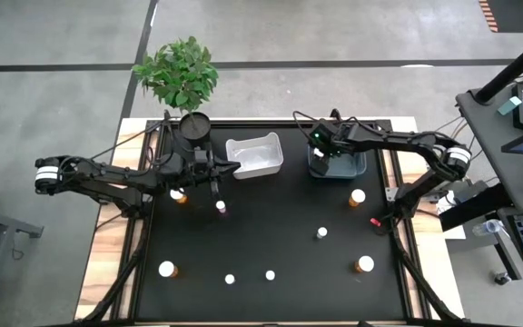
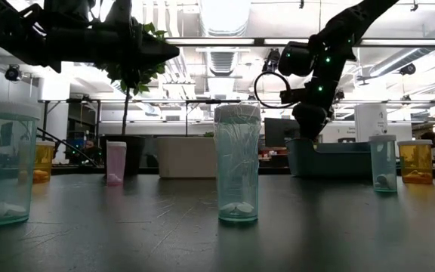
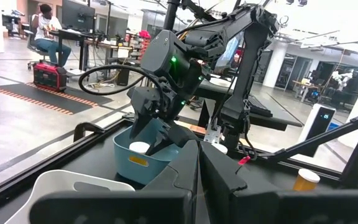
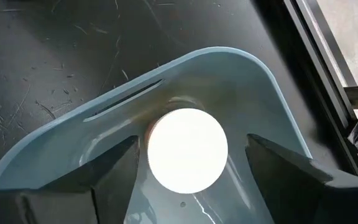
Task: Pick and place medicine bottles into bin by pill shape (circle, oval)
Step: Put the pink tablet bottle into the white bin
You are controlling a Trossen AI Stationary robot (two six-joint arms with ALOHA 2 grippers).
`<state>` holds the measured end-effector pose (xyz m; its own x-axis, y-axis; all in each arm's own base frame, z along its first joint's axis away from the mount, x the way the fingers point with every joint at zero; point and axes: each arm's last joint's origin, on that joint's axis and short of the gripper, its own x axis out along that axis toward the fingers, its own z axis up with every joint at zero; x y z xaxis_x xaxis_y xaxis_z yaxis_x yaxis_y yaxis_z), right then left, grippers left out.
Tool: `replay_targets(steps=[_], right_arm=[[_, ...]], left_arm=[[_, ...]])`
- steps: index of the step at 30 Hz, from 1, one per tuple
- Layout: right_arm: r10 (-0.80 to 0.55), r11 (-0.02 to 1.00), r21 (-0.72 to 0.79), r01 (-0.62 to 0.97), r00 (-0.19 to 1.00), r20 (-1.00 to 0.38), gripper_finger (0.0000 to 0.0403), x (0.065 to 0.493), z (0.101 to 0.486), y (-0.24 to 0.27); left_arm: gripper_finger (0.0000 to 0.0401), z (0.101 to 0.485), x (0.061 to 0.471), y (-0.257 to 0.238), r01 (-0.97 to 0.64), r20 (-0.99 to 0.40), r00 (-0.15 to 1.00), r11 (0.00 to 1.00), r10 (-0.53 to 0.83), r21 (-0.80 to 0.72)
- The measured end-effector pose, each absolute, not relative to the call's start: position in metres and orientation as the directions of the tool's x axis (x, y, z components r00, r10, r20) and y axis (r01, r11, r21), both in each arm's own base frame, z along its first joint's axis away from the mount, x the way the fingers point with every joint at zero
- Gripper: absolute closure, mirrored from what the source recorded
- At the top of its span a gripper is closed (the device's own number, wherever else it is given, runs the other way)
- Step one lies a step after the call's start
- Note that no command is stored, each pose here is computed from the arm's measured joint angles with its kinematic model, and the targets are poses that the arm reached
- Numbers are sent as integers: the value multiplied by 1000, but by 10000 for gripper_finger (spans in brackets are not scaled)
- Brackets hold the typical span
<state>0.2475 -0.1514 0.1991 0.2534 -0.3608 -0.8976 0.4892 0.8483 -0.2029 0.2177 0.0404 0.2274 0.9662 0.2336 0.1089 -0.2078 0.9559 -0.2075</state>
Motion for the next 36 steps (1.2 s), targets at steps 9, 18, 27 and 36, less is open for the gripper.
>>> replay_targets(steps=[9,18,27,36], right_arm=[[-397,837,-190,512,331,-856,127,239,227,-140],[-426,853,-136,504,521,-740,150,225,270,-103],[-405,893,-73,443,725,-556,168,204,279,-65],[-342,940,-123,319,898,-279,185,182,269,-37]], left_arm=[[401,227,218,40,-207,109,966,956,233,-209],[401,227,218,38,-196,110,969,958,223,-210],[401,230,219,32,-161,135,971,957,197,-241],[401,245,225,14,-46,197,974,949,112,-310]])
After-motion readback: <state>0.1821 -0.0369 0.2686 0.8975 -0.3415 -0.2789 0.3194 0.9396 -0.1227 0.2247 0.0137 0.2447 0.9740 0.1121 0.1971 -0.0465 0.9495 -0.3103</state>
